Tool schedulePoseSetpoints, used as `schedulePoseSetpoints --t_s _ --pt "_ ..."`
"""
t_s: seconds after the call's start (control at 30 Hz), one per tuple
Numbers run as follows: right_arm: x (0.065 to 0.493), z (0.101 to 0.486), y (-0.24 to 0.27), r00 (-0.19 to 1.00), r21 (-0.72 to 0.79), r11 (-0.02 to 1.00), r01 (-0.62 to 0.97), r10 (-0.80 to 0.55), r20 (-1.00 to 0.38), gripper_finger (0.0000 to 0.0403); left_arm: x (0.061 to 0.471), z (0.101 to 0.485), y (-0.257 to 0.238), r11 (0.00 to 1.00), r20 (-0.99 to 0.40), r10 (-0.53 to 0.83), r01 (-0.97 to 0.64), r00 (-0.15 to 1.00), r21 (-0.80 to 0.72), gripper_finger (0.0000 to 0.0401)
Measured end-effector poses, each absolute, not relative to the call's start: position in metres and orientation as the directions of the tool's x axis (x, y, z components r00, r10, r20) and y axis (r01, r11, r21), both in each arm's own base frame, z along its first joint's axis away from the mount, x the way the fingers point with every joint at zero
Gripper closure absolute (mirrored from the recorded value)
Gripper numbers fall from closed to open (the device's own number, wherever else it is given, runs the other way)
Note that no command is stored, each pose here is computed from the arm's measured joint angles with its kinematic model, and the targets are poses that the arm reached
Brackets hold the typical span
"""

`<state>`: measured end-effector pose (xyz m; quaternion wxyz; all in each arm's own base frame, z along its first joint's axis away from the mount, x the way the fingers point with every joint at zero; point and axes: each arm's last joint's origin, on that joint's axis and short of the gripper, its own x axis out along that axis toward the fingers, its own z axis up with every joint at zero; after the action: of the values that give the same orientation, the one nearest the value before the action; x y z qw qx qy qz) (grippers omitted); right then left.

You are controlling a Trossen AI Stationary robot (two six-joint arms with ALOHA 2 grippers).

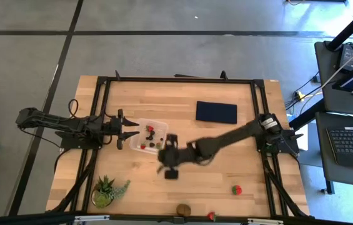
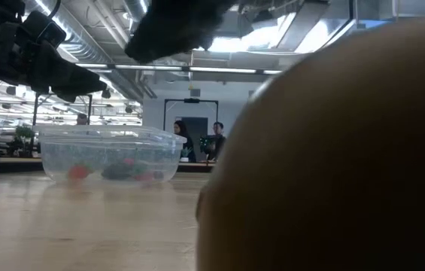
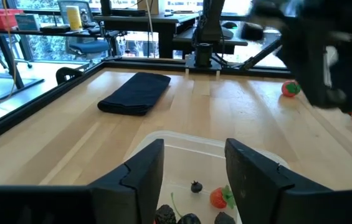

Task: Pick and placing Produce into tupperware
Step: Put the black cherry into the transparent bin

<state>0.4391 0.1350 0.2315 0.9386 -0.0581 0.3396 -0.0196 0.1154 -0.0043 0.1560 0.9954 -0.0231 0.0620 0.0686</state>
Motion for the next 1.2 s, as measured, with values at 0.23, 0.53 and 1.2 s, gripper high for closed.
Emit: schedulePoseSetpoints --t_s 0.23,0.53,1.2 --pt "0.460 0.247 0.064 0.778 -0.061 0.994 0.086 -0.105 -0.620 0.0276 0.115 0.156 -0.004 0.990 -0.128 0.134 -0.139 0.983 -0.037 0.0235" --pt "0.473 0.228 0.015 0.764 0.074 0.986 0.152 -0.069 -0.642 0.0276 0.115 0.156 -0.004 0.990 -0.129 0.134 -0.139 0.983 -0.037 0.0234" --pt "0.491 0.156 0.008 0.682 0.118 0.970 0.211 -0.060 -0.729 0.0267 0.115 0.156 -0.004 0.990 -0.130 0.134 -0.140 0.982 -0.037 0.0234"
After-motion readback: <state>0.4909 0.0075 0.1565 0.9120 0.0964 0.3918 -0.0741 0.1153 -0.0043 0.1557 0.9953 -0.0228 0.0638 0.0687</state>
